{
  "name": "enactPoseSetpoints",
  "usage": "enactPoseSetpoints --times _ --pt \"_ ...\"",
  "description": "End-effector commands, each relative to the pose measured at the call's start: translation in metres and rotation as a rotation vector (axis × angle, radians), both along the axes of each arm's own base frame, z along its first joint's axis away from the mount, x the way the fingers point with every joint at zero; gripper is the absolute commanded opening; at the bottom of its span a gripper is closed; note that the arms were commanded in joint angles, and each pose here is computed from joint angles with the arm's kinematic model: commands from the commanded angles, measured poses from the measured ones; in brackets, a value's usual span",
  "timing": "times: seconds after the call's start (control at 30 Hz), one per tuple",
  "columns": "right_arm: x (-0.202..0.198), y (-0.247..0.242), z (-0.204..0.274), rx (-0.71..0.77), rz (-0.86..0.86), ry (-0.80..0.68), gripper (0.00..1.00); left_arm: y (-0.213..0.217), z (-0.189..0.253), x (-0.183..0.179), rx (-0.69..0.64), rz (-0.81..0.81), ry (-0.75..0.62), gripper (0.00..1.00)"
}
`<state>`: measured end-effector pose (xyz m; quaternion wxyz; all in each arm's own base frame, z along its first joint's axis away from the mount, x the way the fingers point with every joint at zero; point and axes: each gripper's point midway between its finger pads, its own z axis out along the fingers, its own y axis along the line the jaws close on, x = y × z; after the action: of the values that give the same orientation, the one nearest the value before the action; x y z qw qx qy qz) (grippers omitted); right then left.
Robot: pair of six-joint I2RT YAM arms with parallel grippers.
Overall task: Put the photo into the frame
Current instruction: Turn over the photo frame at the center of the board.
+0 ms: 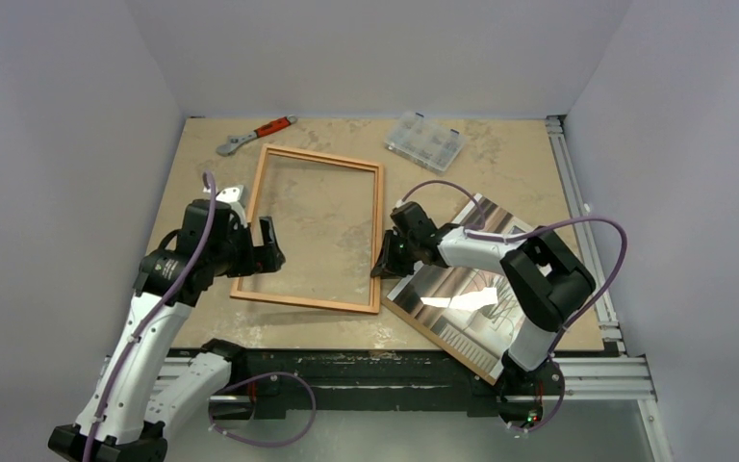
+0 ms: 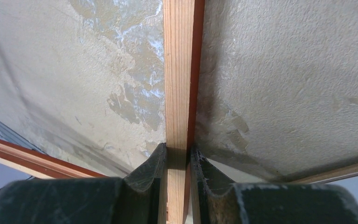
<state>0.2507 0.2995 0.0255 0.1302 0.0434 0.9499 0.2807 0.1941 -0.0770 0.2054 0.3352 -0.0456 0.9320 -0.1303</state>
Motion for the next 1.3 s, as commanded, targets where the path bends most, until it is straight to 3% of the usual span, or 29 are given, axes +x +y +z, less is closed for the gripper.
enactPoseSetpoints --times 0.0,0.63,1.17,1.27 --pt "0.005 -0.006 -0.012 -0.081 0.008 -0.022 0.00 -0.003 0.000 -0.002 -0.032 0.007 -0.009 0.93" --pt "0.015 0.008 0.001 -0.205 0.070 -0.089 0.00 -0.011 -0.019 -0.016 -0.092 0.000 0.049 0.93" --pt "0.008 0.043 0.007 -0.147 0.140 -0.084 0.09 -0.024 -0.027 -0.025 -0.175 -0.025 0.062 0.93" --pt "0.005 0.044 0.011 -0.130 0.141 -0.088 0.19 -0.022 -0.032 -0.026 -0.170 -0.011 0.068 0.93"
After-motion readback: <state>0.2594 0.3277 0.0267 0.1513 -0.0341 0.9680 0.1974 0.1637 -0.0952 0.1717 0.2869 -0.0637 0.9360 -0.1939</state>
